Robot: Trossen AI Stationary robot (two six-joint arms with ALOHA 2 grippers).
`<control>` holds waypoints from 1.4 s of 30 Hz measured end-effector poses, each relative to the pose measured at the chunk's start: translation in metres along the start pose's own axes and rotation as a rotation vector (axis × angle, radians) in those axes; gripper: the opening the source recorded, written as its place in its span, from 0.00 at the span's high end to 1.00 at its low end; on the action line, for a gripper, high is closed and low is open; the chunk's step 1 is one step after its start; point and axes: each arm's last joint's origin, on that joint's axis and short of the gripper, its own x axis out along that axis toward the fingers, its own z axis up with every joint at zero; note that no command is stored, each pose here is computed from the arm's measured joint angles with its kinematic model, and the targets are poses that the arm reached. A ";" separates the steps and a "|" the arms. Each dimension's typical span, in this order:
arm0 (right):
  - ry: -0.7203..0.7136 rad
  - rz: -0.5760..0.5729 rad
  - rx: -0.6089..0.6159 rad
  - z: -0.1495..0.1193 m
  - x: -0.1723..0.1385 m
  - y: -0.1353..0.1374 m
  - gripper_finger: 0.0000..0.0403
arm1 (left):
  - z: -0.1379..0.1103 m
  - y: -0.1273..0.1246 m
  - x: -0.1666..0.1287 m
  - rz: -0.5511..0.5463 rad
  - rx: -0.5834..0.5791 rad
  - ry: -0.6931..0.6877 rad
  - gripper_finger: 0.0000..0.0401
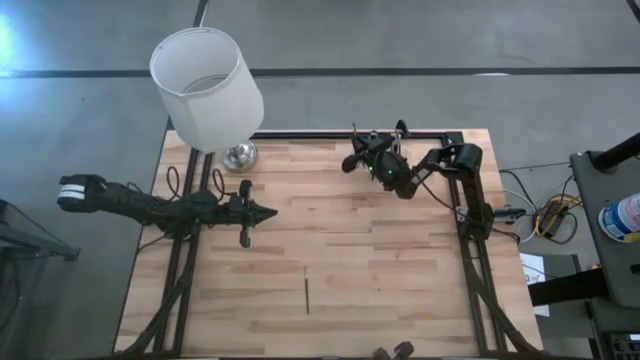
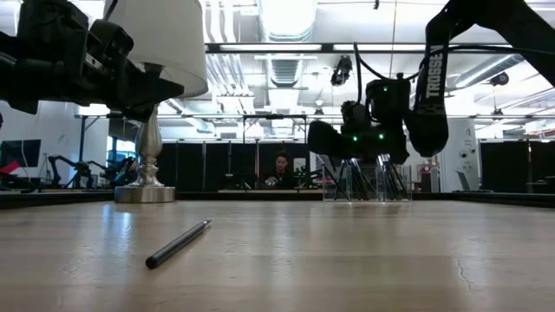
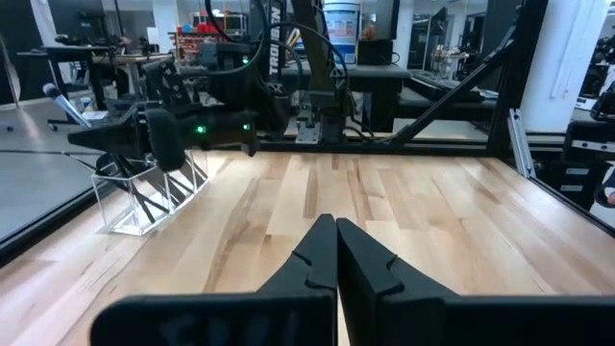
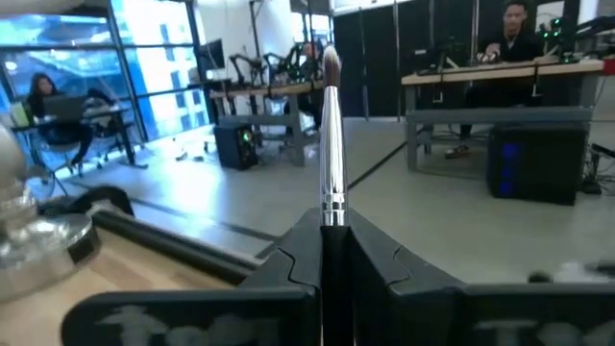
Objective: Put items in baskets/containers
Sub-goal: Put the eyeshadow brush into the transparent organizer
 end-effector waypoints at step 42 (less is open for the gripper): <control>0.376 0.242 -0.326 0.078 -0.098 0.055 0.98 | -0.013 -0.033 0.029 -0.109 0.092 0.358 1.00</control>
